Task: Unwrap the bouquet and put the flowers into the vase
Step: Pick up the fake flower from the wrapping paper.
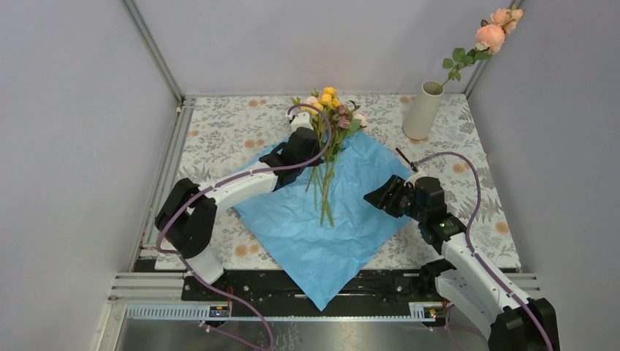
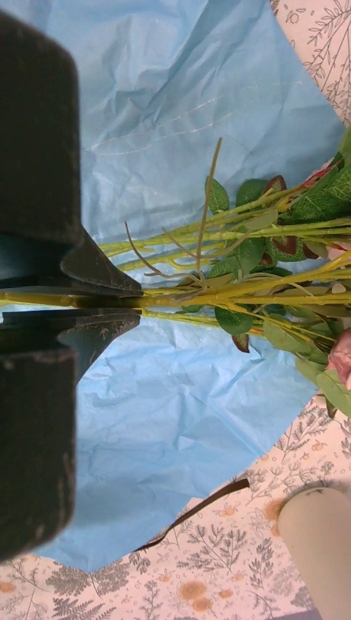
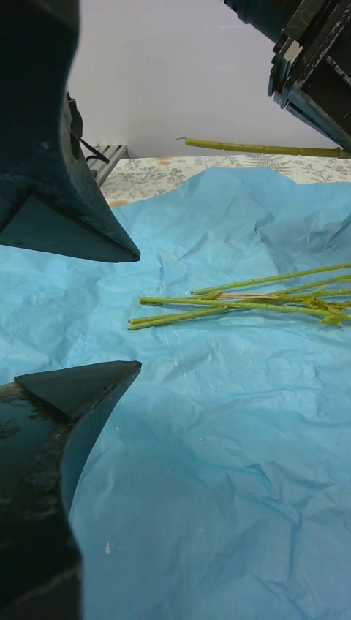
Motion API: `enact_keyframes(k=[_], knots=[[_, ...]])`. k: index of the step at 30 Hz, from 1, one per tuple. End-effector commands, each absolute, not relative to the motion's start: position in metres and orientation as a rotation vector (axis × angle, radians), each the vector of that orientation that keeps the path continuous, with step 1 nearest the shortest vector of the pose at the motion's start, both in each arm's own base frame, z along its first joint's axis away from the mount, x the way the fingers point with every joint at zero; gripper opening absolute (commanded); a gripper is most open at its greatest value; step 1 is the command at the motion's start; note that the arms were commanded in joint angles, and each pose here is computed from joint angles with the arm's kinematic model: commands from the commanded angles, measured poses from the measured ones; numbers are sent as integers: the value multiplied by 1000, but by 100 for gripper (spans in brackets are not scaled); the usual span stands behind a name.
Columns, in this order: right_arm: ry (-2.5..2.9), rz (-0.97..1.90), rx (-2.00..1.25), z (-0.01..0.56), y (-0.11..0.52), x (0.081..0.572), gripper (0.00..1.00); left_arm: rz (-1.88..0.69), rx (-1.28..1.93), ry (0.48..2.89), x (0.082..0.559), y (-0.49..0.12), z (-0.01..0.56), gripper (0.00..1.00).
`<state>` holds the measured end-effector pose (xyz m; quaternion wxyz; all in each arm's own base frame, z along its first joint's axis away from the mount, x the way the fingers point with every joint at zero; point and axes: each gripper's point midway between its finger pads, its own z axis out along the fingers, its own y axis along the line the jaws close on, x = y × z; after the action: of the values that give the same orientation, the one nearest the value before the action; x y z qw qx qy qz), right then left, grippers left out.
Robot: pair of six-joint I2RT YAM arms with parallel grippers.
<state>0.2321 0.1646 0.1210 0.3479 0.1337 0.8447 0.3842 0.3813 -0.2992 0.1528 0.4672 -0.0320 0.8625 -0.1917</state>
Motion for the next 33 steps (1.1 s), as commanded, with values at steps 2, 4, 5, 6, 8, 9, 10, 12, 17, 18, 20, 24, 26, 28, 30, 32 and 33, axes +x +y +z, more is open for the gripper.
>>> enact_keyframes(k=[2, 4, 5, 6, 8, 9, 10, 12, 17, 18, 20, 24, 26, 28, 30, 32, 33], knots=[[2172, 1016, 318, 130, 168, 231, 59, -625, -91, 1977, 395, -309, 204, 0], [2173, 1016, 320, 130, 168, 231, 58, -634, -86, 1960, 397, -309, 209, 0], [2173, 1017, 320, 130, 168, 231, 58, -640, -87, 1955, 398, -309, 211, 0], [2174, 1017, 321, 130, 168, 231, 58, -648, -88, 1950, 399, -309, 213, 0], [2174, 1015, 322, 130, 168, 232, 58, -666, -91, 1934, 400, -307, 220, 0], [2174, 1014, 322, 130, 168, 232, 58, -676, -89, 1919, 399, -308, 224, 0], [2173, 1012, 323, 130, 168, 232, 58, -679, -88, 1906, 399, -307, 228, 0], [2173, 1010, 325, 130, 167, 232, 58, -675, -94, 1882, 401, -304, 234, 0], [2178, 1008, 328, 128, 167, 232, 58, -692, -115, 1822, 407, -299, 252, 0], [2176, 1008, 328, 128, 167, 232, 58, -696, -117, 1814, 409, -299, 255, 0], [2179, 1005, 330, 127, 167, 232, 58, -704, -120, 1794, 411, -298, 262, 0], [2170, 1010, 338, 130, 167, 233, 58, -730, -129, 1750, 412, -295, 278, 0], [2162, 1015, 343, 133, 167, 234, 58, -753, -136, 1720, 410, -292, 288, 0], [2153, 1017, 351, 136, 167, 235, 58, -772, -141, 1691, 407, -289, 297, 0], [2144, 1021, 355, 140, 167, 236, 59, -790, -143, 1672, 403, -287, 303, 0], [2142, 1026, 359, 142, 168, 237, 59, -801, -138, 1673, 399, -286, 304, 0], [2140, 1029, 360, 143, 168, 237, 59, -806, -137, 1680, 397, -286, 304, 0]])
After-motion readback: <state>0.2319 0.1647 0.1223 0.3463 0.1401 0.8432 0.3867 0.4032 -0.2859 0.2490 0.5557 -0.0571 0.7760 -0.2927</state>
